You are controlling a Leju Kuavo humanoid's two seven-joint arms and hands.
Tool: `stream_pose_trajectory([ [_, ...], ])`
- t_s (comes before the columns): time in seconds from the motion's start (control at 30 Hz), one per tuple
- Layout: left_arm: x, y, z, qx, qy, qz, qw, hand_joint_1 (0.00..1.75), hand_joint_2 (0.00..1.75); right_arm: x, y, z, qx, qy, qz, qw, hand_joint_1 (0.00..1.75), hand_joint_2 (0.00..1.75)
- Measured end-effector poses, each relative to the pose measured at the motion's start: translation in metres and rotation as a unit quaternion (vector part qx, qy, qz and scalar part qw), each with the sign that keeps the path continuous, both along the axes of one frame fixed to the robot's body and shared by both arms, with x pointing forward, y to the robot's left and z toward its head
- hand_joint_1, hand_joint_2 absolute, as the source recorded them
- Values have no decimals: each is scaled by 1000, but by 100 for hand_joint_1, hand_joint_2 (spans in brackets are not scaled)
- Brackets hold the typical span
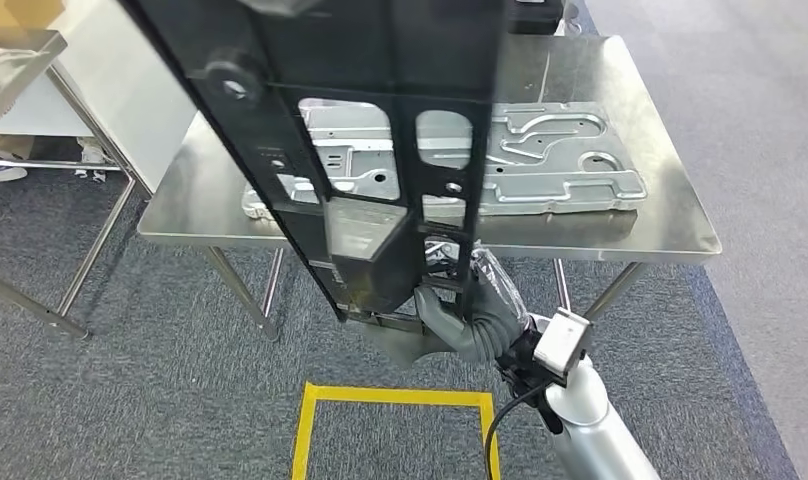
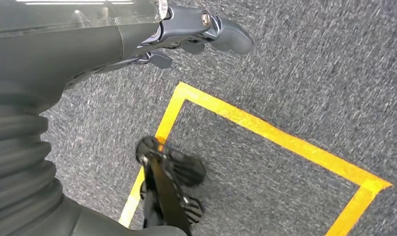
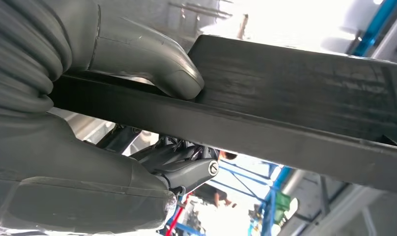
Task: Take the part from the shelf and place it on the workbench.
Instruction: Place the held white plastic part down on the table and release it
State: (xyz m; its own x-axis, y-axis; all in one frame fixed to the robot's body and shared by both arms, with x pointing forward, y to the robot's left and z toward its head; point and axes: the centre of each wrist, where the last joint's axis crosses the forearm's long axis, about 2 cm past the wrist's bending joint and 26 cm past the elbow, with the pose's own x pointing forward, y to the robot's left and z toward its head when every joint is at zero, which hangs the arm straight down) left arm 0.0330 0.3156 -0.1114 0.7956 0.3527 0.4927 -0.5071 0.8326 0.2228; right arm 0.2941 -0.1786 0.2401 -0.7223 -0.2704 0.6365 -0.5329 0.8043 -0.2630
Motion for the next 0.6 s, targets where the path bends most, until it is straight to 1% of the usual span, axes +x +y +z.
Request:
stream_pose_trajectory([
  [0.17, -1, 1, 0, 1, 1, -3, 1000, 0, 175, -2, 0, -4, 14, -6, -12, 1000, 175, 175],
  [0.4, 0, 4, 0, 1, -2, -9, 1000, 0, 175, -7, -3, -2, 51, -35, 5, 998, 175, 175],
  [0.6, 0, 6, 0, 2, -3, -11, 1000, 0, 175, -8, -6, -4, 68, -25, 12, 997, 175, 175],
])
